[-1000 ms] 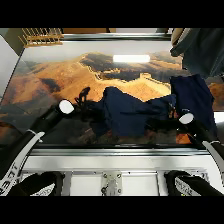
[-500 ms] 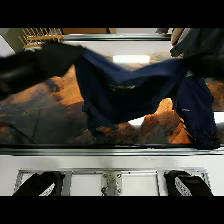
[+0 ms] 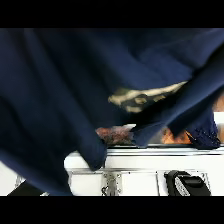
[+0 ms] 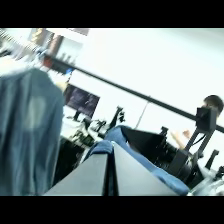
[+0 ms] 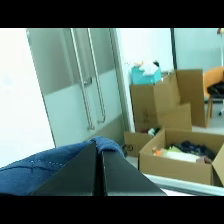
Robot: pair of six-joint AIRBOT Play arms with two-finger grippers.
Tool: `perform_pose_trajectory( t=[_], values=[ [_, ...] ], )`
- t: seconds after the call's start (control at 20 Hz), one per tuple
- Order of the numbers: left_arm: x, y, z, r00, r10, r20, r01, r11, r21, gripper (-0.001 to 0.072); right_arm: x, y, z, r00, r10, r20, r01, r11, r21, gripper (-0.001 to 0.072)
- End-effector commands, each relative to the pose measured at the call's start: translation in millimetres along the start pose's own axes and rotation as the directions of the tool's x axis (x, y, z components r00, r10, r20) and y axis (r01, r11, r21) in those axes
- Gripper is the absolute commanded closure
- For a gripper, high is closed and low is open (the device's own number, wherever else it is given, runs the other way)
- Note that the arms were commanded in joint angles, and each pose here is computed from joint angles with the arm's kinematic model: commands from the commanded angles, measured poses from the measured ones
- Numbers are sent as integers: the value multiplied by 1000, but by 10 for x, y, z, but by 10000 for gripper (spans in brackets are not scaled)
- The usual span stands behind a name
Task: Fold the clothes and pants, and hang the long-sleeved shirts on hangers.
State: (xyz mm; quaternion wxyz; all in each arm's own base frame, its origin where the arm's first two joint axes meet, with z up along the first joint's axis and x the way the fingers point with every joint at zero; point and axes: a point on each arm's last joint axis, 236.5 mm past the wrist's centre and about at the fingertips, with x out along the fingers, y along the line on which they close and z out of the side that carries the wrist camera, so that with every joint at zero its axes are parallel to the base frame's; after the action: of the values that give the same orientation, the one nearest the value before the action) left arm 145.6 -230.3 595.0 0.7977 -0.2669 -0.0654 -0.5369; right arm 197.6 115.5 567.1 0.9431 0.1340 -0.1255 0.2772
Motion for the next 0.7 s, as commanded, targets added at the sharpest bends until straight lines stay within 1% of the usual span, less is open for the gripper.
perform_pose_trajectory(
  t=[0.0,0.1,0.15,0.25,0.3,0.4,0.45,0.55,0.65],
  values=[
    [119,-143,9,998,-46,-48,47,998,34,694,-64,75,153,998,11,55,-10,1000,-3,702],
    [231,1,-114,994,-16,-108,22,998,50,695,-32,45,130,999,8,48,-8,1000,1,702],
    [284,178,-169,992,30,-126,-22,998,67,694,25,-5,85,999,4,33,-5,1000,10,702],
    [333,719,-309,974,168,-153,-161,985,55,694,183,-152,-77,1000,-6,-19,7,999,31,702],
    [304,1104,-403,949,265,-172,-263,964,35,694,292,-255,-204,998,-12,-60,15,999,47,702],
    [157,1870,-619,878,429,-213,-438,899,4,694,602,-527,-581,986,-10,-167,29,994,109,702],
    [54,2268,-771,833,497,-244,-514,857,-9,694,796,-675,-844,973,0,-233,35,988,147,703],
    [-163,3008,-1127,734,596,-325,-639,769,-35,694,1241,-906,-1511,930,43,-364,38,977,212,702],
    [-365,3714,-1495,643,658,-392,-729,683,-48,694,1706,-1112,-2341,874,69,-481,41,976,213,703]
  ],
)
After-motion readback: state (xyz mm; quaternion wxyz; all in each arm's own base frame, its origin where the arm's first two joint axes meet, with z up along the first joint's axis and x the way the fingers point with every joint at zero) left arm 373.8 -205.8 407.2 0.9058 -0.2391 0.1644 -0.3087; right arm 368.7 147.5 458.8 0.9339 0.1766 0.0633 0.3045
